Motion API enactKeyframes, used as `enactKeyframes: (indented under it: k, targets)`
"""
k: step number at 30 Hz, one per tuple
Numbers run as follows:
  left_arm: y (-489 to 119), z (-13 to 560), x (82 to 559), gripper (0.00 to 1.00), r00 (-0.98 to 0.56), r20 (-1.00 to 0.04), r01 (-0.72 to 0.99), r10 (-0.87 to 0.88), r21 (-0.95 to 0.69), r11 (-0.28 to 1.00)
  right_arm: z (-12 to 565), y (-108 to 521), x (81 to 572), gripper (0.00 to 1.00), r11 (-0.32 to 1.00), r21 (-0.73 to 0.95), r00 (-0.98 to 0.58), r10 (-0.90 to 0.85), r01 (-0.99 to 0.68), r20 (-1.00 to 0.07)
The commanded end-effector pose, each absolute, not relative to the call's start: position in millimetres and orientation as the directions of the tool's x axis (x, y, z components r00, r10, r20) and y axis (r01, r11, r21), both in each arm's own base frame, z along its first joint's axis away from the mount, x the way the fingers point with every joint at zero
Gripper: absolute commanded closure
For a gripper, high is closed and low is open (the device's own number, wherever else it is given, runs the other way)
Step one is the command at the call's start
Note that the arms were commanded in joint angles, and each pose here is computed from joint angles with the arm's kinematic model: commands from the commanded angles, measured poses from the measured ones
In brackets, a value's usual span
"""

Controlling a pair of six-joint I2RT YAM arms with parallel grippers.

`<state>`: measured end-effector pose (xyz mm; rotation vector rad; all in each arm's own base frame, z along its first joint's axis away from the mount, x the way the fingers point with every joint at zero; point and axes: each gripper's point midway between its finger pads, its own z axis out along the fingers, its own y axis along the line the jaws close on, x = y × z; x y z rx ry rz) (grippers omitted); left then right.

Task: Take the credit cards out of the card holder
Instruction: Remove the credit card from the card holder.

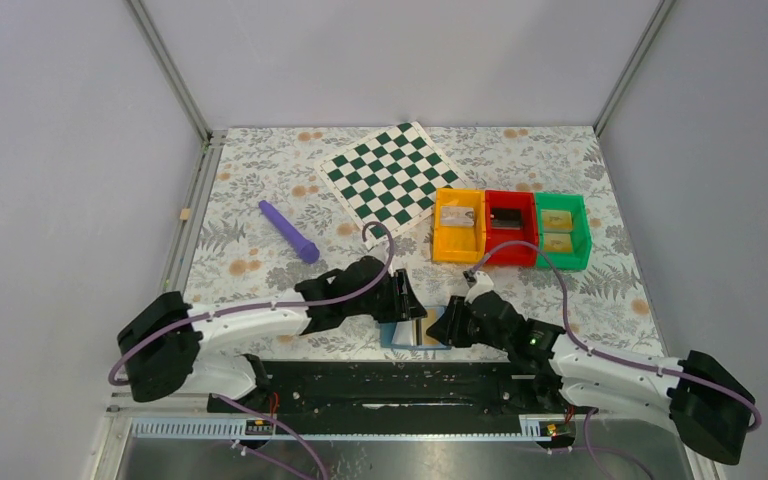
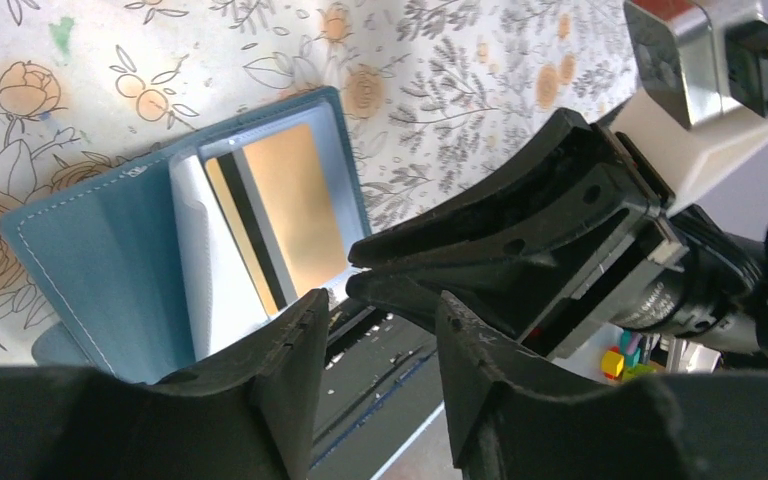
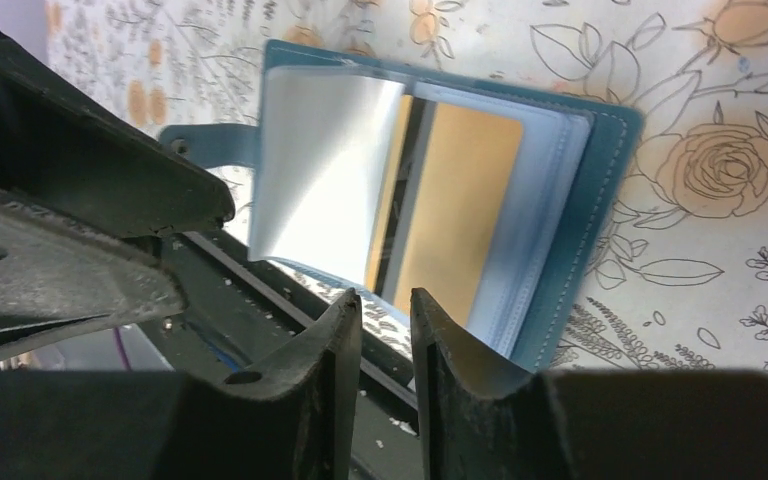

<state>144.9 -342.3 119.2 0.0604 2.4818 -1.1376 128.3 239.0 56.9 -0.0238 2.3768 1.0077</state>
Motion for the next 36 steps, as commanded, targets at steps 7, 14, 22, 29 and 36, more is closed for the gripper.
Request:
enactKeyframes:
  k: [7, 14, 22, 29, 36]
  targets:
    - [-351, 53, 151, 0.59, -0.939, -0.318, 0.134, -0.13, -0.687, 0.714, 24, 235, 130, 0.71, 0.75, 0.631, -0.847, 0.192, -0.199, -0.495]
    - [-338, 32, 156, 0.58, -0.931, -0.335, 0.107, -0.144, -0.629, 0.77, 7, 218, 126, 0.74, 0.787, 0.601, -0.852, 0.214, -0.139, -0.477]
    - [-351, 28, 149, 0.57, -0.94, -0.302, 0.116, -0.158, -0.719, 0.685, 2, 214, 124, 0.74, 0.787, 0.604, -0.855, 0.222, -0.127, -0.468]
    - [-353, 33, 148, 0.57, -0.937, -0.307, 0.127, -0.164, -0.74, 0.661, 3, 215, 123, 0.74, 0.779, 0.615, -0.856, 0.23, -0.124, -0.464]
    - [-355, 36, 147, 0.7, -0.938, -0.307, 0.133, -0.163, -0.751, 0.647, 3, 215, 123, 0.74, 0.777, 0.618, -0.856, 0.232, -0.122, -0.462]
